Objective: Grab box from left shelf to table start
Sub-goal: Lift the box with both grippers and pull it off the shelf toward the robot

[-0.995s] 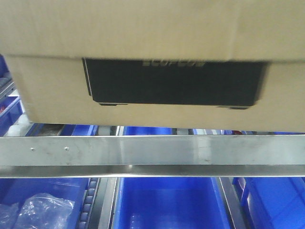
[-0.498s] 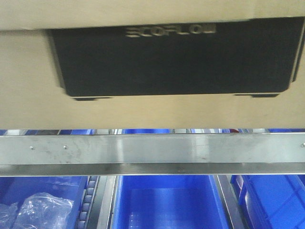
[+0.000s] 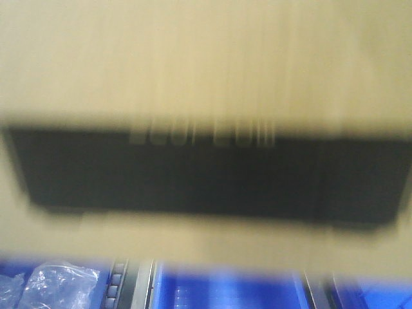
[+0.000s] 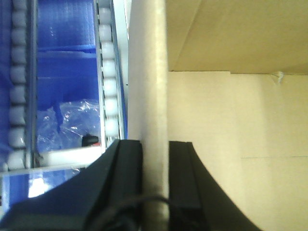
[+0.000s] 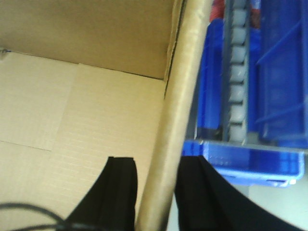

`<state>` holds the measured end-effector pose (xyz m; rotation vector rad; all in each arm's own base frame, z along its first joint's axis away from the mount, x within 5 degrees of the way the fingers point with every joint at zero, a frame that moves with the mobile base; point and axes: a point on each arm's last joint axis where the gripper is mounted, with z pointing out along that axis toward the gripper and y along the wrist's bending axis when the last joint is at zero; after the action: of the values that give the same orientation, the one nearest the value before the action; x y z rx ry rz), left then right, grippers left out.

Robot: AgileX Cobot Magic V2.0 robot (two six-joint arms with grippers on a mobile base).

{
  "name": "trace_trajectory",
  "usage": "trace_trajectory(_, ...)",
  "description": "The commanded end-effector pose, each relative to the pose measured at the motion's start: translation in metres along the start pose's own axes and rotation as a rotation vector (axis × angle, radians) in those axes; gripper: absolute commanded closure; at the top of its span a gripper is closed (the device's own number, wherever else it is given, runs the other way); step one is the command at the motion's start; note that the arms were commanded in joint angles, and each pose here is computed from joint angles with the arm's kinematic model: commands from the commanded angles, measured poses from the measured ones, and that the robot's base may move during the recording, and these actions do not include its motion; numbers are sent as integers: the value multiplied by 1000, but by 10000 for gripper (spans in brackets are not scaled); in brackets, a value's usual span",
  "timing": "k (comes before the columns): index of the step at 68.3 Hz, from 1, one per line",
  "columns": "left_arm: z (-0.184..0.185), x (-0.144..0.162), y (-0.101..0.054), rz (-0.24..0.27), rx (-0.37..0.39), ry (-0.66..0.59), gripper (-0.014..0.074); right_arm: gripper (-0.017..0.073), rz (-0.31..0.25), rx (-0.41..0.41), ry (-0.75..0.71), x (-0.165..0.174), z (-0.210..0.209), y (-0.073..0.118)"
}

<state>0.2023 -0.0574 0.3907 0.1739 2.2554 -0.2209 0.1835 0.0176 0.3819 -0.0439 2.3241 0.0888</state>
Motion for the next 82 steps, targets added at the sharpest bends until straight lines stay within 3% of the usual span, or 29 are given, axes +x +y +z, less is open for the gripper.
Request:
trace_trajectory(1, -23, -7, -6, -55, 76, -206, 689, 501, 13, 0, -151, -2, -14, -1)
trace_trajectory(18, -39, 12, -4, -55, 79, -227, 689, 501, 16, -9, -218, 19, -36, -1)
trace_trajectory(62, -152, 28, -3, -57, 157, -613, 689, 501, 62, -105, -524, 37, -108, 4)
trace_trajectory(82, -161, 24, -3, -57, 164, -655, 689, 501, 62, -115, -687, 40, -131, 4)
